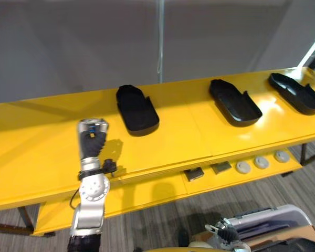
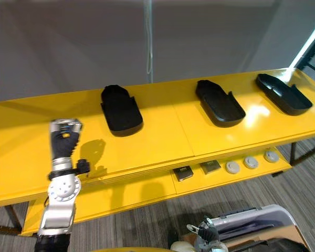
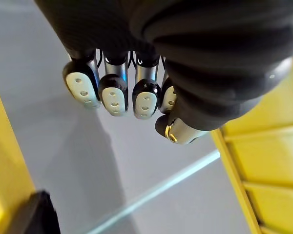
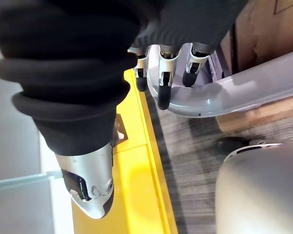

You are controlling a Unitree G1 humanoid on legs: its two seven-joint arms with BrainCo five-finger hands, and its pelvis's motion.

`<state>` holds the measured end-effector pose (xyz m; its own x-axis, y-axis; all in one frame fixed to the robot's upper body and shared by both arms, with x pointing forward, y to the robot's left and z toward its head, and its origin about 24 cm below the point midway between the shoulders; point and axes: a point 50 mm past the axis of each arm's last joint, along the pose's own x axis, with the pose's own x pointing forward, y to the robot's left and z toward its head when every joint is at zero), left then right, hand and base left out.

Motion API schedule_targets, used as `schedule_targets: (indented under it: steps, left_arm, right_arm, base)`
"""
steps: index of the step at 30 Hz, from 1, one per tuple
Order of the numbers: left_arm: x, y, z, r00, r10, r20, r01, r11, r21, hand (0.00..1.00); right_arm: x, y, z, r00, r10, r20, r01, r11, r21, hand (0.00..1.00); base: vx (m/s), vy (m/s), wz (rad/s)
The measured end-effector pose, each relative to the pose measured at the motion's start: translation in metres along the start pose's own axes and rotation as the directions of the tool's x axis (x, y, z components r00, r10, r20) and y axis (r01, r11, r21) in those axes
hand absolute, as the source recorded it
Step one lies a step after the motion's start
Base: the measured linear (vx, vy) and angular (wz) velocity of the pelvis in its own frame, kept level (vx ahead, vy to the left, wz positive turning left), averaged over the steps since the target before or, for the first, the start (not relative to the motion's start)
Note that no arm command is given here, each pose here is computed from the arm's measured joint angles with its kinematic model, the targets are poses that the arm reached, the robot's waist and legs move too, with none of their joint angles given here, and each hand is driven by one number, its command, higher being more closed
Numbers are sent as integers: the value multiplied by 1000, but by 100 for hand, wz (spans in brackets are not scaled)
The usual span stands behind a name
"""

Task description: Walk over and take plastic housings, then place them on the shelf

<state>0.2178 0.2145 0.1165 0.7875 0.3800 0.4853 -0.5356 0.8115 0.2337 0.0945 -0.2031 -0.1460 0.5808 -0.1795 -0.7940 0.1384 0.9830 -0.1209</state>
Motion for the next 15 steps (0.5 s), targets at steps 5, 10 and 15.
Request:
schedule_targets:
  steps: [5, 10, 15]
  left_arm:
    - [-40, 48, -42, 942, 199, -270, -208, 978, -6, 100]
    - [-106, 57, -103, 761, 175, -624, -178, 982, 59, 100]
    - [-169, 43, -146, 511, 35, -859, -48, 999, 12, 100]
  right_arm:
    - [-4, -8, -10, 999, -33, -36, 34, 999, 15, 0]
    - [-7, -8, -17, 996, -52, -71, 53, 998, 16, 0]
    - [-10, -7, -12, 998, -51, -42, 52, 998, 25, 0]
  base:
    - [-15, -15, 31]
    - [-28, -11, 22]
    - [-25, -11, 0]
